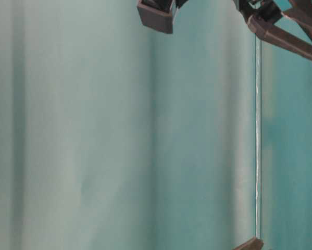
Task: Insert the wire through the hole in the metal fitting marked with a red label. (retake)
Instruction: 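Lower the right gripper and close it on the grey wire, then lift the held wire out of the white clip with the right gripper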
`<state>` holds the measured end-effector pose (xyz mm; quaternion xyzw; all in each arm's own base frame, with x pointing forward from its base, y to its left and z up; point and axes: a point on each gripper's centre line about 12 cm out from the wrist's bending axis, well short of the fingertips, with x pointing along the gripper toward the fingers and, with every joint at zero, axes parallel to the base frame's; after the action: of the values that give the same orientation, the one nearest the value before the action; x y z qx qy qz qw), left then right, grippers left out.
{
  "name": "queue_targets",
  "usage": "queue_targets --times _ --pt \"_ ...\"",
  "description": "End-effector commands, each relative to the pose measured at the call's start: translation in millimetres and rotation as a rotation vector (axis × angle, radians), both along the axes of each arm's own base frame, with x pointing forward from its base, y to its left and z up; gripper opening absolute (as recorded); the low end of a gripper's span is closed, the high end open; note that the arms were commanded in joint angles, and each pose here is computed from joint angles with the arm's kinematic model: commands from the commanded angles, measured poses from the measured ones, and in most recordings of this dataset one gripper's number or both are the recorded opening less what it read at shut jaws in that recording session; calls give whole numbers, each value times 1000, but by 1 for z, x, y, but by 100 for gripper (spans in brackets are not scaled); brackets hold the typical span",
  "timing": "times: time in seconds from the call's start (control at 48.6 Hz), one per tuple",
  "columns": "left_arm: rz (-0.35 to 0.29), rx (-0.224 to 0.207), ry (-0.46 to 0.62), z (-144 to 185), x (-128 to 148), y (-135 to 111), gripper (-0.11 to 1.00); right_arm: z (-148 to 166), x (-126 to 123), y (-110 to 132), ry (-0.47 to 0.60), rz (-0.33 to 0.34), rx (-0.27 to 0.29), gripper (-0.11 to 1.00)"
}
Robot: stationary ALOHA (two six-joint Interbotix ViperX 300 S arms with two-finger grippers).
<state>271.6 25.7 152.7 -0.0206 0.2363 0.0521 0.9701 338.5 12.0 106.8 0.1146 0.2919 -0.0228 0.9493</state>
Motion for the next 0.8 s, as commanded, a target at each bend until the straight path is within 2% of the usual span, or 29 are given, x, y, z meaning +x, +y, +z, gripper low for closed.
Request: queue_targets --times 0.0,0.782 --pt "6 1 -25 6 3 2 53 8 7 2 -35 6 0 73" --pt "6 1 -25 6 3 2 53 -3 10 2 -8 4 2 73"
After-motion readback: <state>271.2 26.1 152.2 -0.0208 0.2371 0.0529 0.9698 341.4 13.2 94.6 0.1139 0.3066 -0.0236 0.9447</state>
